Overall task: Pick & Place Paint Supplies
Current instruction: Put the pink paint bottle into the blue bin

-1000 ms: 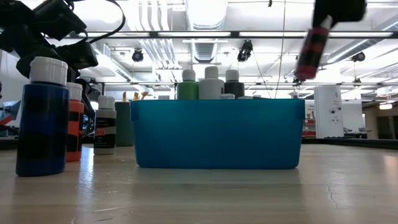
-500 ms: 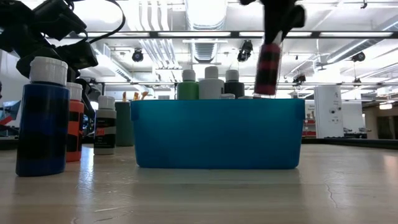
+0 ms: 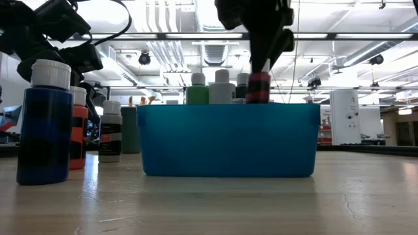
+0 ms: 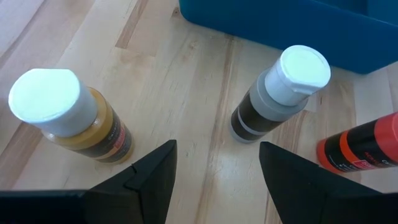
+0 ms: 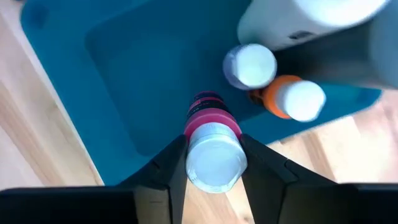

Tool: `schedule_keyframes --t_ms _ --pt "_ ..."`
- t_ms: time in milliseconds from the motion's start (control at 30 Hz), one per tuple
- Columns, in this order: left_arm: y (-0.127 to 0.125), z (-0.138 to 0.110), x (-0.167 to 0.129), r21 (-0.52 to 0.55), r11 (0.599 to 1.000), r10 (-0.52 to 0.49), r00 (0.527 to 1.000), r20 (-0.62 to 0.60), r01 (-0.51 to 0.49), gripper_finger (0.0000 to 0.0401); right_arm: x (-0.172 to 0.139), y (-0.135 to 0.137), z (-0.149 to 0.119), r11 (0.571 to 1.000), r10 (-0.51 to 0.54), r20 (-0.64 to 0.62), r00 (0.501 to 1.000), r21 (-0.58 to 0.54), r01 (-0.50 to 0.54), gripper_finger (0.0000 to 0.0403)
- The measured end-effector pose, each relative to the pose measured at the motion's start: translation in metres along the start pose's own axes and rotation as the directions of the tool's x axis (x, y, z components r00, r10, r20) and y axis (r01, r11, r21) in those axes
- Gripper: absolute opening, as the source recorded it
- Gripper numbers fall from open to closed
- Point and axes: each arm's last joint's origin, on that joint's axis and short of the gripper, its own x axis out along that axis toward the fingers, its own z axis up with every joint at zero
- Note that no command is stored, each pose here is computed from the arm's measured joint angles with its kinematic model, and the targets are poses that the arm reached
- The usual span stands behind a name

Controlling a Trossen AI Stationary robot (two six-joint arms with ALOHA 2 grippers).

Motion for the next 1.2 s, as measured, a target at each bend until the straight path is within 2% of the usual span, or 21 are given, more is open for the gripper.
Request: schedule_keyframes --t_ms 133,400,533,833,1200 --pt "0.000 0.000 0.000 0.000 1.000 0.000 1.000 0.000 0.000 0.0234 0.011 0.000 0.000 1.000 0.012 0.009 1.000 0.005 -0.012 0.0126" --pt "0.000 0.000 0.000 0.000 1.000 0.000 1.000 0.000 0.000 0.0234 0.036 -0.006 -0.004 1.000 0.003 0.001 1.000 0.021 -0.003 0.0115" --pt "0.000 0.000 0.000 0.000 1.000 0.000 1.000 0.000 0.000 0.0234 0.042 -0.008 -0.008 1.000 -0.010 -0.017 1.000 0.023 0.011 0.0125" --pt "0.000 0.000 0.000 0.000 1.000 0.000 1.000 0.000 0.000 0.0234 0.054 -0.014 -0.010 0.999 -0.011 0.002 1.000 0.037 0.011 0.0115" --pt "0.000 0.000 0.000 0.000 1.000 0.000 1.000 0.000 0.000 0.0234 0.054 -0.016 -0.008 0.999 -0.010 0.007 1.000 0.042 0.010 0.0164"
